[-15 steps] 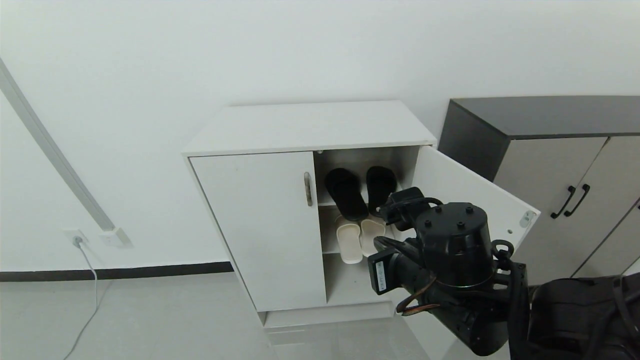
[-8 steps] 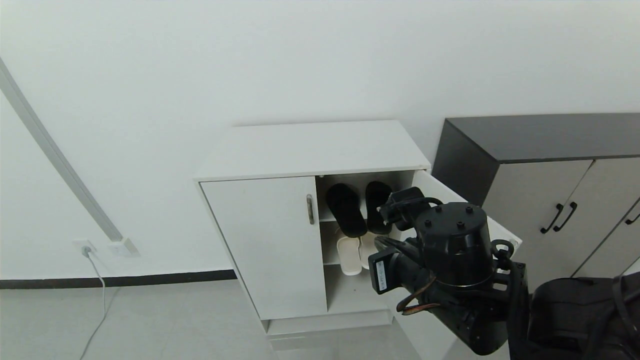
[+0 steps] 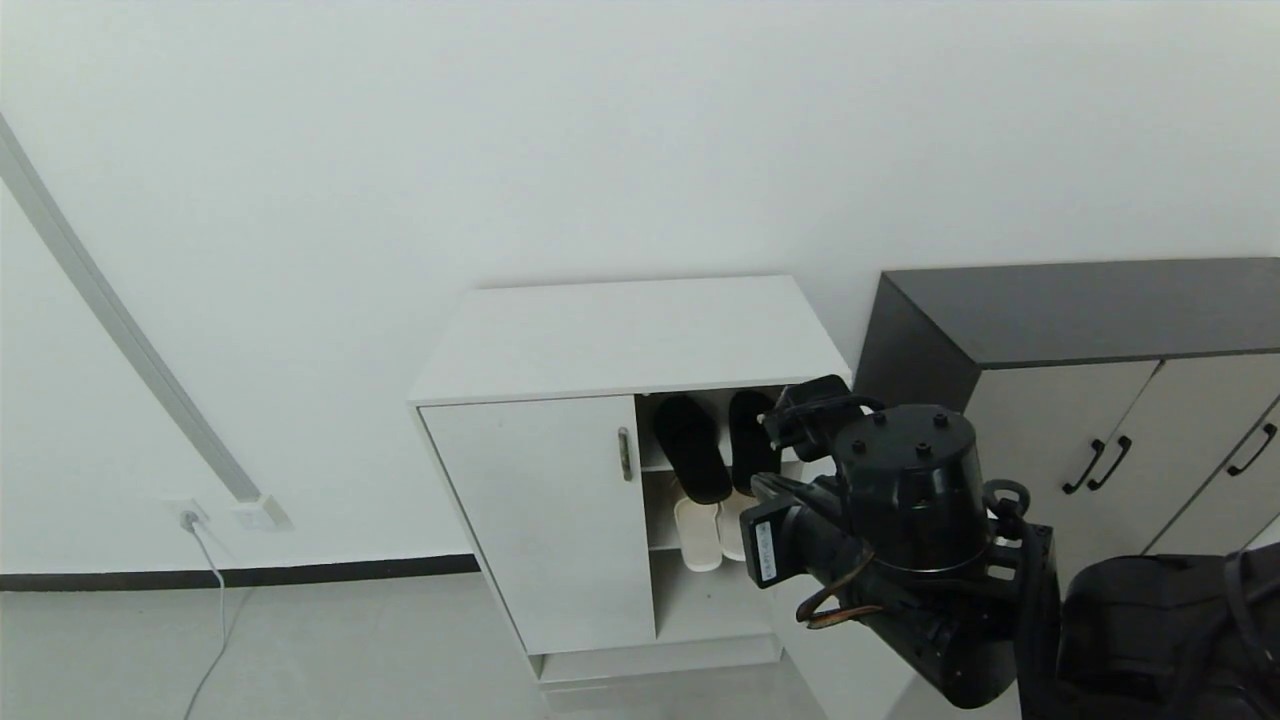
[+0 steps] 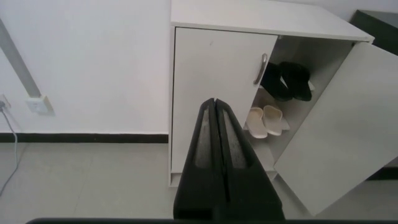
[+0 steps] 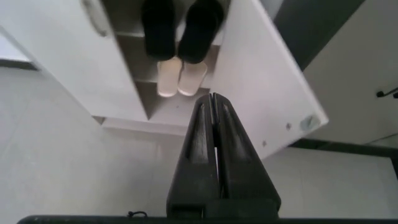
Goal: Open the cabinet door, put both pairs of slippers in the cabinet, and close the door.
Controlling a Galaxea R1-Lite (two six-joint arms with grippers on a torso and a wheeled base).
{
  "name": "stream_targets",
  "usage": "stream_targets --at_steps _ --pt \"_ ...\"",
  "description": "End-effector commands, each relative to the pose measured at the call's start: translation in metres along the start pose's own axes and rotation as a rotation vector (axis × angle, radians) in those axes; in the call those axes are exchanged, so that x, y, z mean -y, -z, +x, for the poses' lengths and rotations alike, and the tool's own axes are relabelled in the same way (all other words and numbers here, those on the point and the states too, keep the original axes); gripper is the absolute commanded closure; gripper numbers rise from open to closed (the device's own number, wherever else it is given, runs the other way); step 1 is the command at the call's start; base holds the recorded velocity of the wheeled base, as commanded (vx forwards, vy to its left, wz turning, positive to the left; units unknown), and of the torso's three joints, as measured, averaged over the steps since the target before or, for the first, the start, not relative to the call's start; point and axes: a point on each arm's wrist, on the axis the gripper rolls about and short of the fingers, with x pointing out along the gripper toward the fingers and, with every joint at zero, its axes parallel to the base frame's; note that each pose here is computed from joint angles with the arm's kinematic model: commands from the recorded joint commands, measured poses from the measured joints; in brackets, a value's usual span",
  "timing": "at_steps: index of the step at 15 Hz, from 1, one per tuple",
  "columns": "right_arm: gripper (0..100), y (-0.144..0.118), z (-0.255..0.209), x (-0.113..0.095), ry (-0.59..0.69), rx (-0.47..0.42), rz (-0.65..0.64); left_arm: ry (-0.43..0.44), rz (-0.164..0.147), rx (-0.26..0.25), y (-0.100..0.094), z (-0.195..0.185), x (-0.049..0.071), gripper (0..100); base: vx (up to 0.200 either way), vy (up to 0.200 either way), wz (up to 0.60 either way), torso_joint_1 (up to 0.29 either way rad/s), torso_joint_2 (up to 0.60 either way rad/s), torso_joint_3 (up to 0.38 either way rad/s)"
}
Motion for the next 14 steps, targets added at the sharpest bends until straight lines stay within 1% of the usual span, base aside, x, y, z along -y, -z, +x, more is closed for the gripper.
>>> stream_targets --at_steps 1,8,10,14 --pt "100 0.0007 0.0023 0.0022 0.008 -0.003 0.001 -0.001 0.000 -0.001 0.0001 0.0000 0.0000 100 0.000 0.000 0.00 0.080 -0.21 -0.110" --pt "100 0.0038 0.0016 0.0037 0.012 -0.010 -0.007 -0.001 0.000 -0.001 0.0001 0.0000 0.0000 100 0.000 0.000 0.00 0.006 -0.01 -0.005" --pt "100 0.0063 0.0008 0.0045 0.014 -0.018 -0.018 -0.001 0.000 -0.001 0.0001 0.0000 0.0000 100 0.000 0.000 -0.60 0.005 0.00 -0.002" --pt "100 0.0050 0.0013 0.0052 0.017 -0.008 -0.011 -0.001 0.000 -0.002 0.0001 0.0001 0.0000 100 0.000 0.000 -0.60 0.007 0.00 0.000"
